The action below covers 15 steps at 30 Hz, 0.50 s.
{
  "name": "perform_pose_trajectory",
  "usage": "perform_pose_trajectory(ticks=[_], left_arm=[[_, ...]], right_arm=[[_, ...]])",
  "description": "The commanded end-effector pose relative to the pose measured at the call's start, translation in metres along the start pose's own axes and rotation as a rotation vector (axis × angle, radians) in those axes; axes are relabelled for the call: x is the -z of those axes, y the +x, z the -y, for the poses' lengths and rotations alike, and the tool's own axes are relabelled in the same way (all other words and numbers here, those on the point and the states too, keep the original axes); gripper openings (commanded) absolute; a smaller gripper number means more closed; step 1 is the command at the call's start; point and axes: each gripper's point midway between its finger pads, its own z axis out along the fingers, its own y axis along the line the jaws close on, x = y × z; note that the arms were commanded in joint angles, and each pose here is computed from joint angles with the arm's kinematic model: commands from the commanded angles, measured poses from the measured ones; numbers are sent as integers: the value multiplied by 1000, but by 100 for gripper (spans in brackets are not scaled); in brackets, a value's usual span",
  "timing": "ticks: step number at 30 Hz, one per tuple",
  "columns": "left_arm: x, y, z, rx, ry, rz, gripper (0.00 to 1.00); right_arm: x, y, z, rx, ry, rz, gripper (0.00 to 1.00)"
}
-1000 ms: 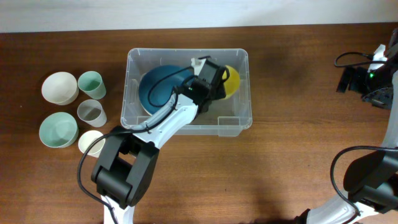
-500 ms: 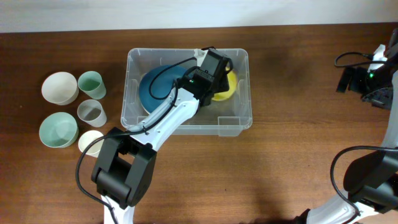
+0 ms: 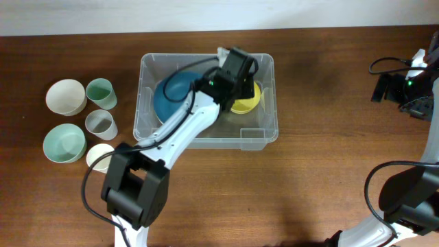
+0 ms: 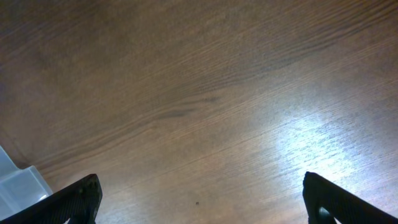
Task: Pack container
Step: 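Withdraw the left gripper to the mint green bowl at left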
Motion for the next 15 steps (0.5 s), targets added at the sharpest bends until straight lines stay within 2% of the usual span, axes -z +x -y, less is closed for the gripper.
perform_pose_trajectory(ticks=[1, 7, 11, 15], left_arm=[[60, -70, -10, -38, -33, 119, 72], [158, -104, -86, 25, -206, 115, 94], [210, -107, -149, 169, -290, 124, 99], [261, -101, -212, 334, -388, 152, 99]], right_arm=[[-2, 1, 1, -10, -2, -7, 99], [-2, 1, 1, -10, -1, -7, 99], [-2, 1, 1, -10, -2, -7, 99], [-2, 1, 1, -10, -2, -7, 99]])
